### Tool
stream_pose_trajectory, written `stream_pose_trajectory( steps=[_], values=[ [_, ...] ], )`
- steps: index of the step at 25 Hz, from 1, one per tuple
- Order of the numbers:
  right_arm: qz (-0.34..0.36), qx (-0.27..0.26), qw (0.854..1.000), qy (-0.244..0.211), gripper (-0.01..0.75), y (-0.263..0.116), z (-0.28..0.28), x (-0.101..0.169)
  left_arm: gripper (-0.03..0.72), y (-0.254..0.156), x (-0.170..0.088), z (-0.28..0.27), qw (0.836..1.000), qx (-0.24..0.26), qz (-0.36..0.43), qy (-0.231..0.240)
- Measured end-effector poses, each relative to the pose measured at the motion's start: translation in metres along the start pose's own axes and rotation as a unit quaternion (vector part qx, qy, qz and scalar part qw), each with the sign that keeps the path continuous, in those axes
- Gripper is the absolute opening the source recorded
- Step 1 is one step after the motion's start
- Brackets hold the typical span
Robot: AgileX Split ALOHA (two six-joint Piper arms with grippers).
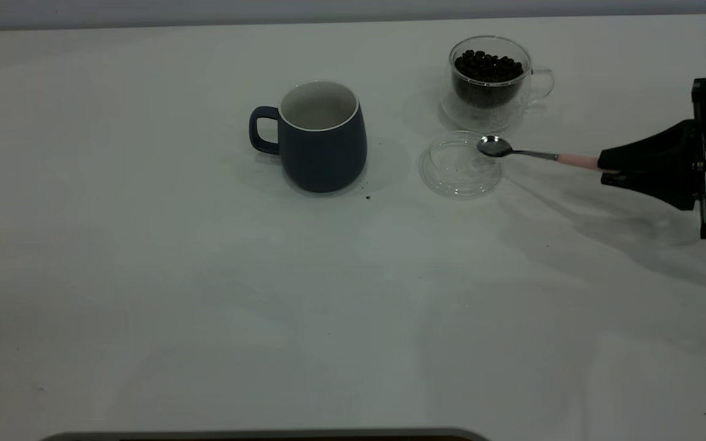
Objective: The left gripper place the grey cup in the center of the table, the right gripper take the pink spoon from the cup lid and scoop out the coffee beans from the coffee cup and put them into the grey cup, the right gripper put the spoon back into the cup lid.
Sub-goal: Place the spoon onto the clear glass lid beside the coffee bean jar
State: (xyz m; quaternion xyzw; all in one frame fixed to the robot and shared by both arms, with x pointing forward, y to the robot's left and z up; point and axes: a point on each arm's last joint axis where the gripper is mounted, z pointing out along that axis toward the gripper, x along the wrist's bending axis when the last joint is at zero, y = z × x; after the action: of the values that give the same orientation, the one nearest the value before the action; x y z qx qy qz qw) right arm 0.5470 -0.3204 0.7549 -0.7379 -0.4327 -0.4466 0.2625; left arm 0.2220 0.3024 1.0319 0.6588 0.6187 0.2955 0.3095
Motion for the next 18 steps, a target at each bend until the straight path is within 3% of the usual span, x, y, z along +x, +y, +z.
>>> stream_pose_trajectory(
  steps=[12, 18],
  values=[
    [-0.031, 0.034, 0.999, -0.024, 0.107, 0.020, 0.027, 0.018, 0.565, 0.000, 0.000, 0.000, 1.000, 0.000, -0.001, 0.000],
    [-0.025, 0.044, 0.998, -0.037, 0.107, 0.021, 0.036, 0.011, 0.565, 0.000, 0.000, 0.000, 1.000, 0.000, -0.001, 0.000]
  ],
)
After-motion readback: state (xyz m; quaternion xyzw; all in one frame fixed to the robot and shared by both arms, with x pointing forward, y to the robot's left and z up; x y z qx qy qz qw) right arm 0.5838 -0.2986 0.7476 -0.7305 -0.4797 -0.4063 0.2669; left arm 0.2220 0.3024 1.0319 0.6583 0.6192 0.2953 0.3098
